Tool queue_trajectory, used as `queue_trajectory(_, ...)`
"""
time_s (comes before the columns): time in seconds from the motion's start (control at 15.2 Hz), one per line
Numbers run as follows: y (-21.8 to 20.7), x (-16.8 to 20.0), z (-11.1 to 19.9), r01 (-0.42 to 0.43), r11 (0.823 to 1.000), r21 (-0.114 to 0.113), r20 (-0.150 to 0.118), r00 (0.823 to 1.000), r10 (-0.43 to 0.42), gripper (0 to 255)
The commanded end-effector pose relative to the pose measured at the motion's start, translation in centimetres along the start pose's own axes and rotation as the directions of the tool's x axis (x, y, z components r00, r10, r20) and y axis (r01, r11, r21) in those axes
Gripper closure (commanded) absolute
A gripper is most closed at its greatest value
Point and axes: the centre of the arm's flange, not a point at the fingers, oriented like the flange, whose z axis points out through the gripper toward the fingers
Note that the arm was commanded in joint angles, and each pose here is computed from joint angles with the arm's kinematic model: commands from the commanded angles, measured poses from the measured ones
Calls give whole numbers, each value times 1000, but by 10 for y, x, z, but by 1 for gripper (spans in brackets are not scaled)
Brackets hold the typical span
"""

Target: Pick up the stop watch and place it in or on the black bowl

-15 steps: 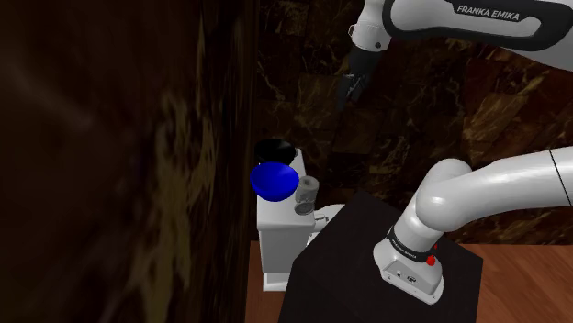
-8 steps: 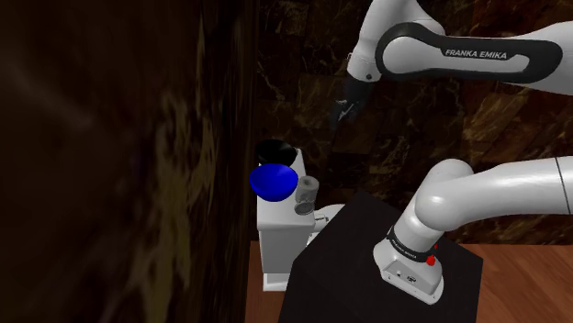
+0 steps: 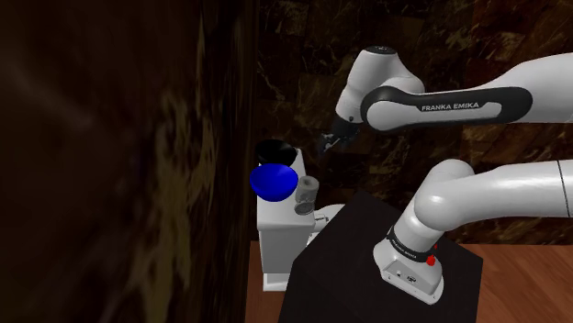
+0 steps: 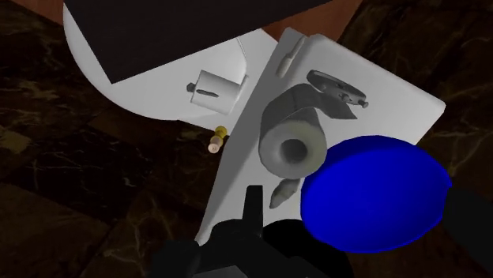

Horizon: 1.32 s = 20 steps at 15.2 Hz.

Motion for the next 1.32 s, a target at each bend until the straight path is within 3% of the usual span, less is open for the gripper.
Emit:
queue_trajectory(0.0, -6, -7, 27, -56, 998, 2, -14, 998, 56, 0)
queue_trajectory(0.33, -25, -22, 90, -185, 983, 5, -42, 982, 185, 0)
queue_trajectory(0.79, -51, -34, 173, -349, 937, 15, -77, 934, 349, 0)
queue_trajectory(1.25, -50, -31, 209, -349, 937, 15, -77, 934, 349, 0)
